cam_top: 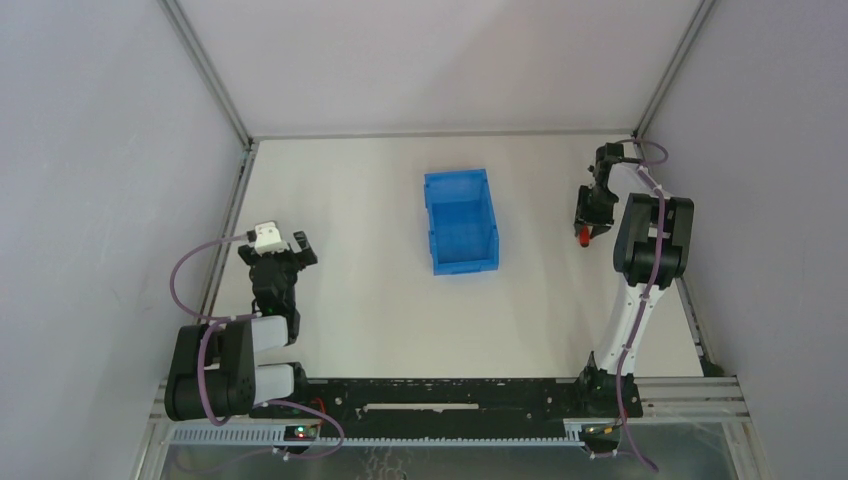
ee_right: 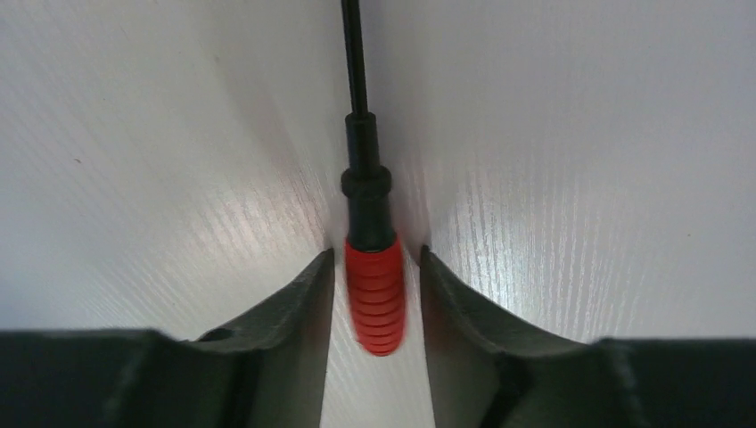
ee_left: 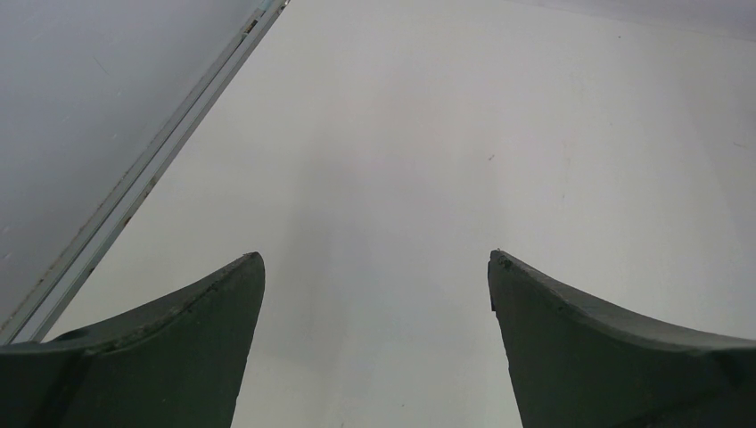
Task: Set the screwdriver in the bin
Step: Pick up the screwdriver from the center of the board, then place the screwdriver in the bin.
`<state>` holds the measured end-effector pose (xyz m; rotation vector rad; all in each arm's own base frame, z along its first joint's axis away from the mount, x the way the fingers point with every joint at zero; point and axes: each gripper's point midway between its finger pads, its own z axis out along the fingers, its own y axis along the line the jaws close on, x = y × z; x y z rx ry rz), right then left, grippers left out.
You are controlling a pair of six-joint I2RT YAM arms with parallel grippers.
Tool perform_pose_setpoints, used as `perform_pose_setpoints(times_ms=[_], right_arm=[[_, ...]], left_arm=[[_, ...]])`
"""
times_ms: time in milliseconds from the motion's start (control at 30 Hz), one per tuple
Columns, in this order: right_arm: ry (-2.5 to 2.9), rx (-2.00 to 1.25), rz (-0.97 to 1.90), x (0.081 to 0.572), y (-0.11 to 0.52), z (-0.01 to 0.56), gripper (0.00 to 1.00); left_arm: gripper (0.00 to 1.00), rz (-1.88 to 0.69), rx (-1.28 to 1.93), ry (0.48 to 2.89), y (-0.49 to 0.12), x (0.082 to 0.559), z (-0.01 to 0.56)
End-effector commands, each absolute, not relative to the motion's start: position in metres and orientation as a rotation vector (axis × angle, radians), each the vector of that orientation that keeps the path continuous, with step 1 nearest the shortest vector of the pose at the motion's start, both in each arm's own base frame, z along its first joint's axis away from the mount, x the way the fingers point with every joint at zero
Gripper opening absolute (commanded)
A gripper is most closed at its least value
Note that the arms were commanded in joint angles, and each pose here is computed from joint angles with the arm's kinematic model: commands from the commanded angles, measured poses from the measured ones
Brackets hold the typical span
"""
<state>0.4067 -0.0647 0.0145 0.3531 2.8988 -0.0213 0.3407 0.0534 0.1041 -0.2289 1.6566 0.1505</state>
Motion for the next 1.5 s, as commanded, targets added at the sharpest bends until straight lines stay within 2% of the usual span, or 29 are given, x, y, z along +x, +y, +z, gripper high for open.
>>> perform_pose_setpoints(times_ms=[0, 200, 400, 1167, 1467], right_arm=[[2.912, 0.345, -0.079, 0.4, -0.074, 0.003, 0.37], [2.892, 0.344, -0.091, 0.402, -0.076, 0.003, 0.15], [2.849, 0.336, -0.099, 0.407, -0.076, 0.017, 0.04], [2.615, 0.329, -0.125, 0.422, -0.057, 0.153, 0.01], [2.474, 0.179, -0.004, 0.427, -0.015, 0.225, 0.02]], left_arm=[[1.0, 0.154, -0.213, 1.566, 0.053, 0.353, 0.135], [1.0, 0.154, -0.212, 1.566, 0.053, 0.353, 0.135], [1.0, 0.154, -0.213, 1.567, 0.053, 0.353, 0.135], [1.0, 0.153, -0.212, 1.566, 0.053, 0.353, 0.135], [1.0, 0.154, -0.212, 1.566, 0.053, 0.353, 0.135]])
